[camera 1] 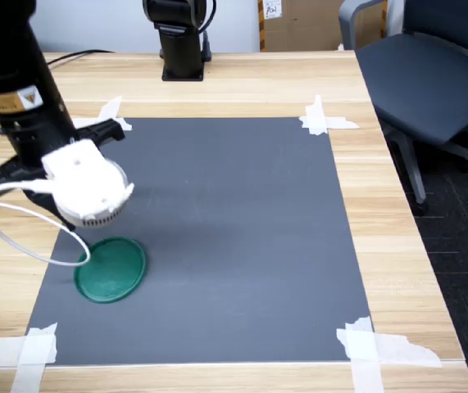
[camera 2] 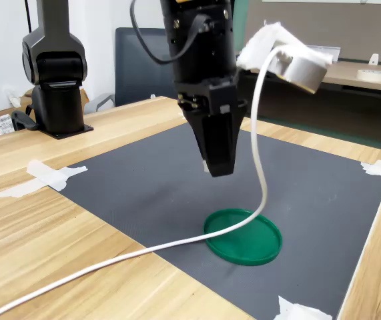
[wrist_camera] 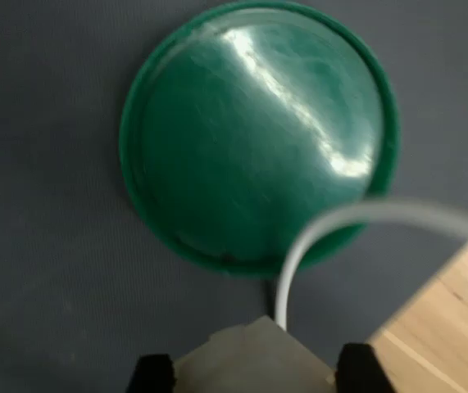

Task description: Grasp a white terminal and put it in the green lid.

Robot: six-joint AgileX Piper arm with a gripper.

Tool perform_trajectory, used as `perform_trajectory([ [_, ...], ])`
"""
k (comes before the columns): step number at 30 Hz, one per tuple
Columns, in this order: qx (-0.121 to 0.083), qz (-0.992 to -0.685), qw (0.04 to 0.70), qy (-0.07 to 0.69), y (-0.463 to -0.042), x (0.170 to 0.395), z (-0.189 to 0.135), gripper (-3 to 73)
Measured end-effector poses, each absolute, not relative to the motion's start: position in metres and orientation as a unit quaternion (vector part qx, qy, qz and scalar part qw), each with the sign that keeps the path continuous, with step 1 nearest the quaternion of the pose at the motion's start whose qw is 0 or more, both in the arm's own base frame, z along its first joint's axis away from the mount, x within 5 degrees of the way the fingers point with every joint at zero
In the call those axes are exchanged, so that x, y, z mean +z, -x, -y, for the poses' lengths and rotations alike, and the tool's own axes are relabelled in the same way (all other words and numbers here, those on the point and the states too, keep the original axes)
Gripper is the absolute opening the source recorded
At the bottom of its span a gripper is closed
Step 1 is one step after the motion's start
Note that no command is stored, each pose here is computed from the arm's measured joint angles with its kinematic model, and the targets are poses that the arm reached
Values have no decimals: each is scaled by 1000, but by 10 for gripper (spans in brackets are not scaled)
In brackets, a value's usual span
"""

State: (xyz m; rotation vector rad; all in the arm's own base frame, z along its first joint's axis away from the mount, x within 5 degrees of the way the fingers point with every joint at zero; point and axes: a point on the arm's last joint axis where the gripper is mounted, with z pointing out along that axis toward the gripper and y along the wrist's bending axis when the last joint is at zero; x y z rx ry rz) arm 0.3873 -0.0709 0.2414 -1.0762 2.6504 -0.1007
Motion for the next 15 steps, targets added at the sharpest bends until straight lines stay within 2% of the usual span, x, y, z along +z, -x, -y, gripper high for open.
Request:
perform_trajectory([
  [5,-41,-922,134,362,-398,225,67,349],
  [15,-46,-912,124,388,-414,211,50,349],
])
